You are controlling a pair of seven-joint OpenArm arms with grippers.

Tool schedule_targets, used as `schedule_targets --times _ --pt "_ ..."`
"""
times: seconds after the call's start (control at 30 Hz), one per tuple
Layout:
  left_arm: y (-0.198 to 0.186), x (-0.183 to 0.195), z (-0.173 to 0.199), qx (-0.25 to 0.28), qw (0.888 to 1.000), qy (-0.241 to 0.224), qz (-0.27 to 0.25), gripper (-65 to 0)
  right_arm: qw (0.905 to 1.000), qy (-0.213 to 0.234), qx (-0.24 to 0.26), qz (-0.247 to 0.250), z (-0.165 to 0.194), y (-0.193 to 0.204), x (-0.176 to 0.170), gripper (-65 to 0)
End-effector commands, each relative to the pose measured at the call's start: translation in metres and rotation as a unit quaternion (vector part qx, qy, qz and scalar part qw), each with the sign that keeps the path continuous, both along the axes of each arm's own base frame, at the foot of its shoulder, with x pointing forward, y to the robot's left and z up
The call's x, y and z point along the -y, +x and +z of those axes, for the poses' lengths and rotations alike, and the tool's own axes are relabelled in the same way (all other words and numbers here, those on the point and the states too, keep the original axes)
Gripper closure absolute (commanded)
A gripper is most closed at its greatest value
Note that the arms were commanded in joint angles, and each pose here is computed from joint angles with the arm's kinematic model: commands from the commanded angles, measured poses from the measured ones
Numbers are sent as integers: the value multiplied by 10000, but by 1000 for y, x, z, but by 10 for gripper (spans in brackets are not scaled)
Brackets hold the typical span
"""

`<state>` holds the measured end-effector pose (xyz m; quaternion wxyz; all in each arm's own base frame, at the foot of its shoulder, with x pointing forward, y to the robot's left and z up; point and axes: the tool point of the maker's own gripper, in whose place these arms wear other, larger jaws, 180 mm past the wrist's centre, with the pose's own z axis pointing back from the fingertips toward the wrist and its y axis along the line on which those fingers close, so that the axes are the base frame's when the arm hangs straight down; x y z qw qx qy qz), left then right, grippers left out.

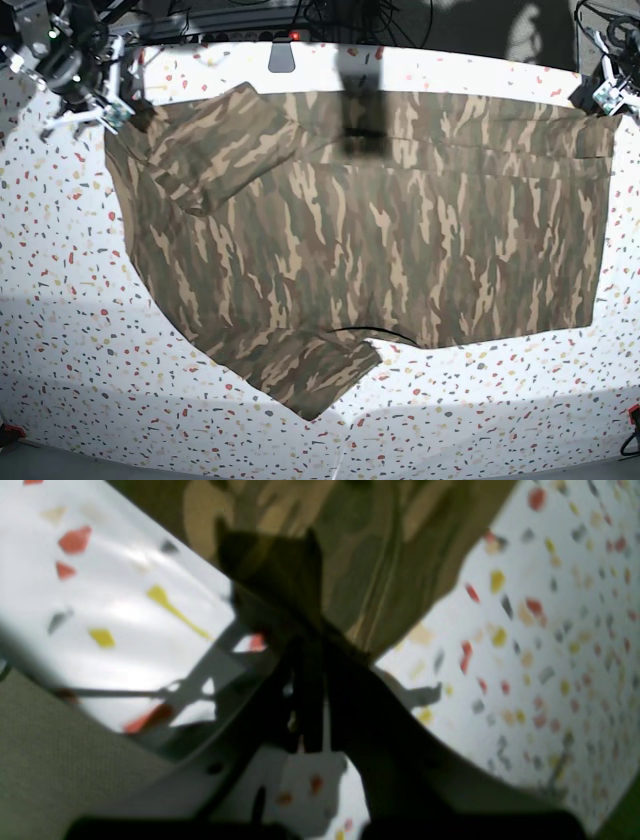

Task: Fold the T-shirt properly
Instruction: 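Pull the sleeve back toward the collar with the right gripper, then release the sleeve and raise the right gripper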

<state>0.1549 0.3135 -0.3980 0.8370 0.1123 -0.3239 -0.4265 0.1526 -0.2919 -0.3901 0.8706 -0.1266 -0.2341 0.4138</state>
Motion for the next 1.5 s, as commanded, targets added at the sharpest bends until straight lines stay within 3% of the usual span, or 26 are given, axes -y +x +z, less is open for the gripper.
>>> schedule_targets --times 0.0,0.3,0.63,0.67,0.77,0.83,1.0,1.13,1.27,1.47 --pt "2 -3 9 87 9999 97 -79 0 9999 -142 23 8 6 -3 8 0" --pt "-19 4 5 -156 9997 99 -161 0 9987 -47 -501 63 -7 -53 7 0" --pt "-18 5 6 -123 9997 73 -178 0 9995 -67 -158 259 4 -37 0 0" --pt "-18 5 6 -122 9997 73 -180 0 9993 -129 -154 328 5 -37 0 -35" --pt "-16 5 7 -94 9998 74 -179 0 9990 -123 -83 422 9 -32 -4 -235" --pt "-16 5 7 -96 9998 75 -181 0 9988 -104 -4 485 13 -29 -8 -301" --pt "-16 5 7 -94 9998 67 -172 0 9934 -28 621 962 27 -8 -24 -300" --pt "-14 5 7 -70 9998 67 -171 0 9907 -367 766 1065 27 9 -21 -300" --pt "-8 5 10 9 9998 71 -170 0 9911 -387 616 1118 13 14 -33 -300" --pt "-3 5 11 69 9998 74 -170 0 9844 -650 326 1605 -8 5 -59 -300"
